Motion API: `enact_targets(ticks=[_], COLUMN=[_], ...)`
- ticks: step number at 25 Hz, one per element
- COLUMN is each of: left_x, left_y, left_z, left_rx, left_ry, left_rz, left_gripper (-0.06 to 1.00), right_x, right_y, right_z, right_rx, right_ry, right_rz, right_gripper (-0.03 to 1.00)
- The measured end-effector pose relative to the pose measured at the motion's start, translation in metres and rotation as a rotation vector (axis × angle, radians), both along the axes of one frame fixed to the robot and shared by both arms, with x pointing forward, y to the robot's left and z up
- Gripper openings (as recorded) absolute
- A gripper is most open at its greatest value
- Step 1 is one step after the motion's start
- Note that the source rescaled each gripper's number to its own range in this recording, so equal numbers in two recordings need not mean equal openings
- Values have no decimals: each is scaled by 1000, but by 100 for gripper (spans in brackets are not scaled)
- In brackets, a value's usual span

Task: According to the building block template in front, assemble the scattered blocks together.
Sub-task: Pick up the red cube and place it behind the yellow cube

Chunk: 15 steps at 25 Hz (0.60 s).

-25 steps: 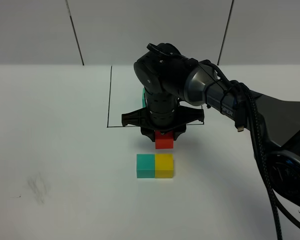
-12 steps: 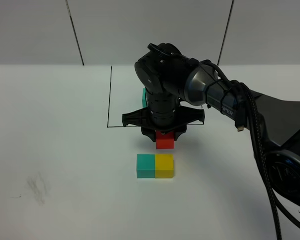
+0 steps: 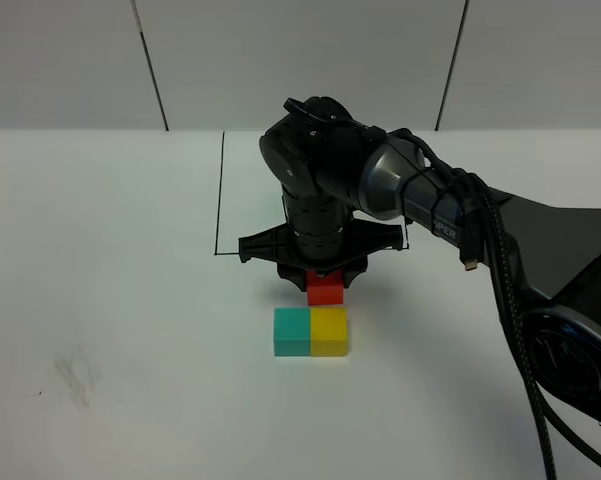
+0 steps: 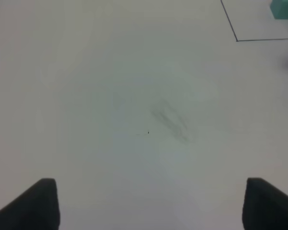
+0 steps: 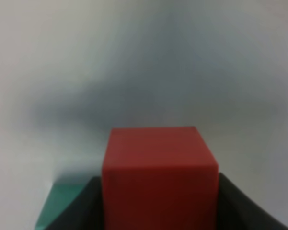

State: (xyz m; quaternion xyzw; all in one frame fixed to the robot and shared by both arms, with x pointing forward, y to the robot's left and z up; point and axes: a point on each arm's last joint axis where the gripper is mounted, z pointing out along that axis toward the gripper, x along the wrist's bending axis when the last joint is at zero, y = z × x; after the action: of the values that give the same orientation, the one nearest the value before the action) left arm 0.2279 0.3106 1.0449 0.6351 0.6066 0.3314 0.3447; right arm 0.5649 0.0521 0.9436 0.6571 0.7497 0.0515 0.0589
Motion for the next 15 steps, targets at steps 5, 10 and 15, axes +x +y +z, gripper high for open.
enact_targets(ticks=[5,10,15], left_x=[0,0,0], left_y=[0,0,0], left_z=[0,0,0], left_rx=[0,0,0], left_ry=[0,0,0], left_rz=[0,0,0], left_gripper=[70,70,70], right_x=[-1,-2,-3], right_y=[-2,-4,-4], right_z=[-4,-8,-9], right_rx=[-17,-32,-30], right_ry=[2,15,19], right_rz=[-2,-8,-10], right_gripper=[19,19,19])
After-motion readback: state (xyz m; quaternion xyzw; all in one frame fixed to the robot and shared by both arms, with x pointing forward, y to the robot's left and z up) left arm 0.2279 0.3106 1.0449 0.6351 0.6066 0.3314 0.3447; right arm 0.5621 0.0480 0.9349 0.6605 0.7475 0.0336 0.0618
